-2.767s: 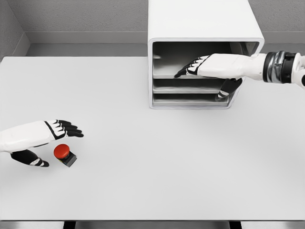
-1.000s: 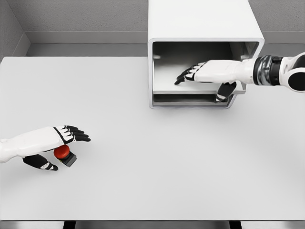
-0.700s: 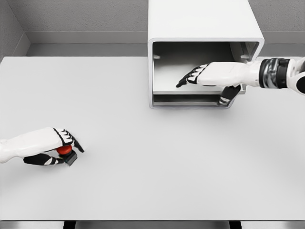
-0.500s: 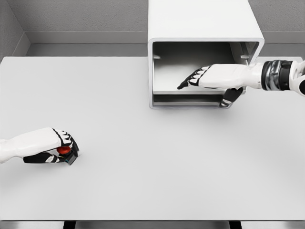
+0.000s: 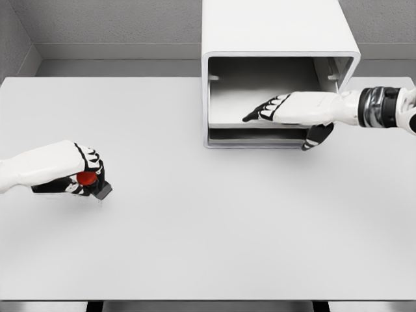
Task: Slide open multi-storey tabletop storage cabinets and put open load switch and slide close multi-storey tabletop storage cabinets
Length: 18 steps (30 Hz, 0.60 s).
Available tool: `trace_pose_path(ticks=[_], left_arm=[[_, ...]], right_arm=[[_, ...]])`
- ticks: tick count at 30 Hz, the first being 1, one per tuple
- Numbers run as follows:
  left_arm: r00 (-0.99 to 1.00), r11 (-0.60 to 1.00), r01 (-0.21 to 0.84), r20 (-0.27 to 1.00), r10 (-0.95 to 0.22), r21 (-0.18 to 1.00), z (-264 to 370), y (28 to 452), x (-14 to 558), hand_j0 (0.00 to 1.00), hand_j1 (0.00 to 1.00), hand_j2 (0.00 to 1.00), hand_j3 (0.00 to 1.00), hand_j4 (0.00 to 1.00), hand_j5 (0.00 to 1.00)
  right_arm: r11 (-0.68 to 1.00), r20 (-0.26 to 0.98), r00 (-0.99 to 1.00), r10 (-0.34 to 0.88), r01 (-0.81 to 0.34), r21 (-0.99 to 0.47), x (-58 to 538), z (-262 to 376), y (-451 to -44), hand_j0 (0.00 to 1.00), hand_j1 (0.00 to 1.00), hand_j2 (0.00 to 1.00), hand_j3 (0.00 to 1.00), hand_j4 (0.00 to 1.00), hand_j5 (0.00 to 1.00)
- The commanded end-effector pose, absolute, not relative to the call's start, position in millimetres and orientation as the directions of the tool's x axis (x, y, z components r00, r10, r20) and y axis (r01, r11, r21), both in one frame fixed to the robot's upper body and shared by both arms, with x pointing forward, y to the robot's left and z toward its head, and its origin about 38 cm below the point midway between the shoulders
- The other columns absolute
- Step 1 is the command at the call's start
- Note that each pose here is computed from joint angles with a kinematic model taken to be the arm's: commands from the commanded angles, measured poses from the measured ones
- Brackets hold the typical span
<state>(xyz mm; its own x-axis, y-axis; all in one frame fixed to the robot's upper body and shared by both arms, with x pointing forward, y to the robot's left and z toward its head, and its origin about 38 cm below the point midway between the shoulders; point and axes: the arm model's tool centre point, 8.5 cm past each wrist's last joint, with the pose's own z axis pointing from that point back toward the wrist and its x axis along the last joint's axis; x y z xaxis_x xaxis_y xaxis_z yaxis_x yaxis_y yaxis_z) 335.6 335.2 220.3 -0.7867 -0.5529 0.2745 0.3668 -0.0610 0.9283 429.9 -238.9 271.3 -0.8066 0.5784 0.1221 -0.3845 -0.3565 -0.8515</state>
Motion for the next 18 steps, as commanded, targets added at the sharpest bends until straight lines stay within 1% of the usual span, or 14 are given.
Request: trace_pose_path(ticks=[1,9,14,18], left_arm=[[-0.786,-0.047,0.37,0.285,-0.549,0.928,222,334,336,0.32,0.32,0.32,0.32,0.32,0.32],[-0.813,-0.01,0.292,0.243,-0.529,0.956,256,329,351,0.32,0.32,0.32,0.32,0.32,0.32],[-0.824,0.002,0.27,0.232,-0.517,0.963,262,323,355,0.32,0.32,0.32,0.32,0.32,0.32],[-0.833,0.023,0.258,0.235,-0.501,0.966,264,316,358,0.32,0.32,0.32,0.32,0.32,0.32]], right_arm=[[-0.393,0.122,-0.842,0.526,-0.368,-0.843,422,268,-236,1.0,1.0,1.0,1.0,1.0,1.0],[-0.432,0.11,-0.893,0.437,-0.315,-0.845,410,269,-240,1.0,1.0,1.0,1.0,1.0,1.0],[-0.45,0.11,-0.918,0.382,-0.288,-0.845,403,268,-242,1.0,1.0,1.0,1.0,1.0,1.0],[-0.461,0.108,-0.926,0.362,-0.278,-0.843,399,267,-248,1.0,1.0,1.0,1.0,1.0,1.0]])
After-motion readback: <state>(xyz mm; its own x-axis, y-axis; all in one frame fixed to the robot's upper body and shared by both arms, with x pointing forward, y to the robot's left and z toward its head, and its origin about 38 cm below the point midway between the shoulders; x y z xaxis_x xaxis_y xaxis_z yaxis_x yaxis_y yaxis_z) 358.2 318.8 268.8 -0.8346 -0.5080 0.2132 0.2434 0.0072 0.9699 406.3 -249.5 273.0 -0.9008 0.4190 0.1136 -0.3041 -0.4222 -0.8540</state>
